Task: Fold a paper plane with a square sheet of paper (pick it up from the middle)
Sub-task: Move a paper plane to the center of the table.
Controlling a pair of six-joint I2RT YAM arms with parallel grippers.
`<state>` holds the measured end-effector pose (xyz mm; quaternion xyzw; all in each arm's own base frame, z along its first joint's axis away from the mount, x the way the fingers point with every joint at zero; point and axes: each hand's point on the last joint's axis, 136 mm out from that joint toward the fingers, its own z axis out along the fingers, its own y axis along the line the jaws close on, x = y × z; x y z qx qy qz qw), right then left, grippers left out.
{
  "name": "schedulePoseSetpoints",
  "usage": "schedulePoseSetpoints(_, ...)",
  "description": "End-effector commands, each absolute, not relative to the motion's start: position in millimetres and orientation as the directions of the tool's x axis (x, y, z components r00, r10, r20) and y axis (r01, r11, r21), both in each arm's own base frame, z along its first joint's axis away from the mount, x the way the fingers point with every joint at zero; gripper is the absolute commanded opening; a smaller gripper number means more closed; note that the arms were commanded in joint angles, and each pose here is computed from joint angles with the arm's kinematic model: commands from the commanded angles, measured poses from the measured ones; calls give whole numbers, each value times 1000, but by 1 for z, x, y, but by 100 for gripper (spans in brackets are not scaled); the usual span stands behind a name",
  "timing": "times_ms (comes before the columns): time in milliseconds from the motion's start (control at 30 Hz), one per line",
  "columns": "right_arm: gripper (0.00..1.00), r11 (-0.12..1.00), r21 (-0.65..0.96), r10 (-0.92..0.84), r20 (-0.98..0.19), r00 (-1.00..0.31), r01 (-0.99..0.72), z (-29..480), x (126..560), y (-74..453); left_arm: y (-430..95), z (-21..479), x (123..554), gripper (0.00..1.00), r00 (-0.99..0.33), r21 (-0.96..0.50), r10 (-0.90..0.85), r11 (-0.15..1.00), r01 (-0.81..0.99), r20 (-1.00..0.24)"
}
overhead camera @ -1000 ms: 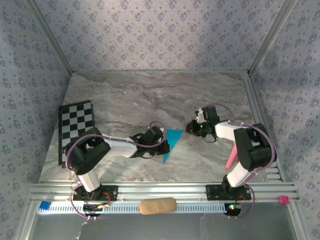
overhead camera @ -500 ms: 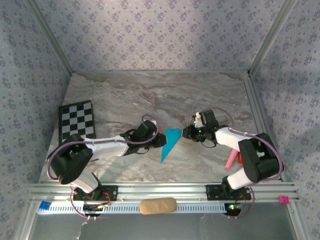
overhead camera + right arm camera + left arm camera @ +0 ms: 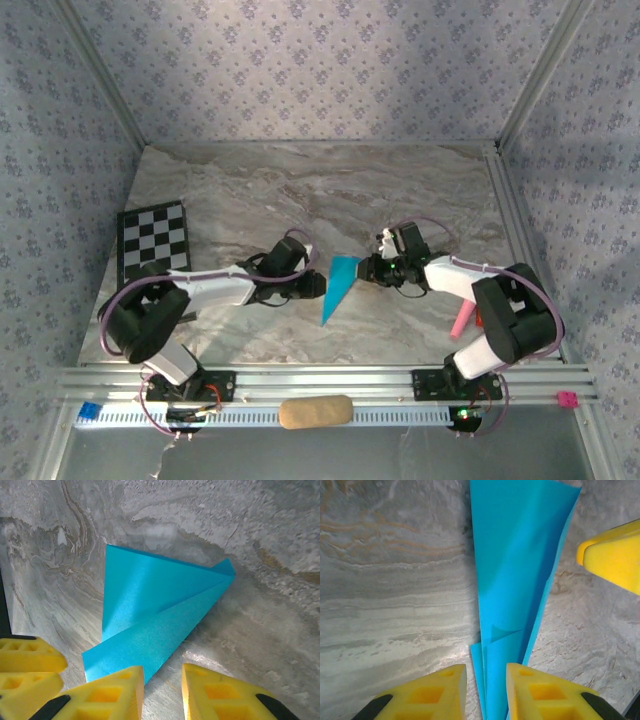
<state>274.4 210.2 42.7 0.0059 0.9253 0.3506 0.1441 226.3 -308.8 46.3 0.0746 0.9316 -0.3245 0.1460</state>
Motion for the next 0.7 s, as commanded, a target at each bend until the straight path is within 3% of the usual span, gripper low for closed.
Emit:
schedulePoseSetpoints(0,27,741,664,97,-247,-964,-96,42,273,218,-317,42,222,28,-956,-609,86,753,248,-282)
schedulePoseSetpoints(667,28,723,681,53,-222,-974,-116,27,267,232,-329,31,219,28,-970,-660,79,720,215,-230)
